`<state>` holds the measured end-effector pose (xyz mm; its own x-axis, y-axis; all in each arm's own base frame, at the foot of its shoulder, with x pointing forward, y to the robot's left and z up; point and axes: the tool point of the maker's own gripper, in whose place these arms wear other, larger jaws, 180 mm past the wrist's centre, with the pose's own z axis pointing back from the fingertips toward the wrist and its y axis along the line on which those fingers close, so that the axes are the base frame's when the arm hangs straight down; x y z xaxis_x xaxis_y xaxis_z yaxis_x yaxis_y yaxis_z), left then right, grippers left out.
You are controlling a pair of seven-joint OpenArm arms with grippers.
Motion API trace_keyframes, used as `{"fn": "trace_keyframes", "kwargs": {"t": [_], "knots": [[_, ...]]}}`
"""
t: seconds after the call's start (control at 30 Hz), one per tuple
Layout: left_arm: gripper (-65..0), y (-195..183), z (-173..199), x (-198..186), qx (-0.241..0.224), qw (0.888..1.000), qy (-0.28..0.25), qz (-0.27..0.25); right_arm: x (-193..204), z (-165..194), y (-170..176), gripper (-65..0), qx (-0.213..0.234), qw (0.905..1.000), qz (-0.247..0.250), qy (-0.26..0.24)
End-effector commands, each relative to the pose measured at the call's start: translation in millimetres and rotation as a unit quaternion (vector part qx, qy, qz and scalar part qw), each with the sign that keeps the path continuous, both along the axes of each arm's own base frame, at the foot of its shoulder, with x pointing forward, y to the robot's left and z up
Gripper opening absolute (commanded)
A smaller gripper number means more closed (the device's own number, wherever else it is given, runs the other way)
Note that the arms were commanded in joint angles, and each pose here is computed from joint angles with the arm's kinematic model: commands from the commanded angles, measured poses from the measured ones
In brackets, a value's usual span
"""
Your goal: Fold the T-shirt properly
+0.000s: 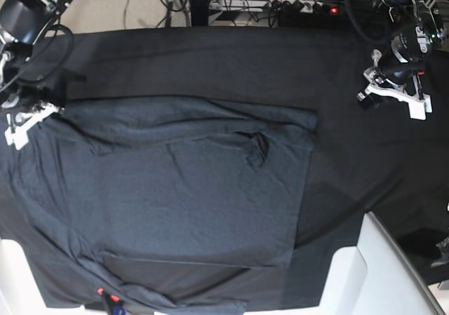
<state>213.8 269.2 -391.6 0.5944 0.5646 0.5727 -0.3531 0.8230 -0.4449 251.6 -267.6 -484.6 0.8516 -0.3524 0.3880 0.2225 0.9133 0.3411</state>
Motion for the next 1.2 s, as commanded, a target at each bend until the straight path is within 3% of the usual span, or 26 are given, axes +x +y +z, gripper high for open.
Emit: {"fn": "trace_keyframes", "kwargs": {"t": [0.0, 0.53, 0.9, 1.07, 1.17], "knots": [[-65.0, 3.4, 10.1, 5.7, 0.007, 1.000, -0.019, -0.002, 14.0, 11.9, -14.0, -64.4, -0.009, 0.9996, -0.006, -0.026], [-65.0, 3.2, 9.1, 5.7, 0.007, 1.000, -0.018, -0.001, 39.1, 24.5, -43.3, -64.4, -0.017, 0.9986, -0.021, -0.045], [-65.0, 3.2, 6.1, 0.4, 0.007, 1.000, -0.011, -0.001, 57.6, 16.0, -62.0, -64.4, 0.005, 0.9952, -0.084, -0.050], [-65.0, 3.4, 5.7, -0.3, 0.007, 1.000, -0.010, -0.001, 77.6, 28.7, -67.1, -64.4, 0.000, 0.9912, -0.093, -0.094], [-65.0, 3.4, 5.0, -1.5, 0.007, 1.000, -0.009, -0.001, 91.9, 65.7, -68.8, -64.8, -0.033, 0.9855, -0.037, -0.162]]}}
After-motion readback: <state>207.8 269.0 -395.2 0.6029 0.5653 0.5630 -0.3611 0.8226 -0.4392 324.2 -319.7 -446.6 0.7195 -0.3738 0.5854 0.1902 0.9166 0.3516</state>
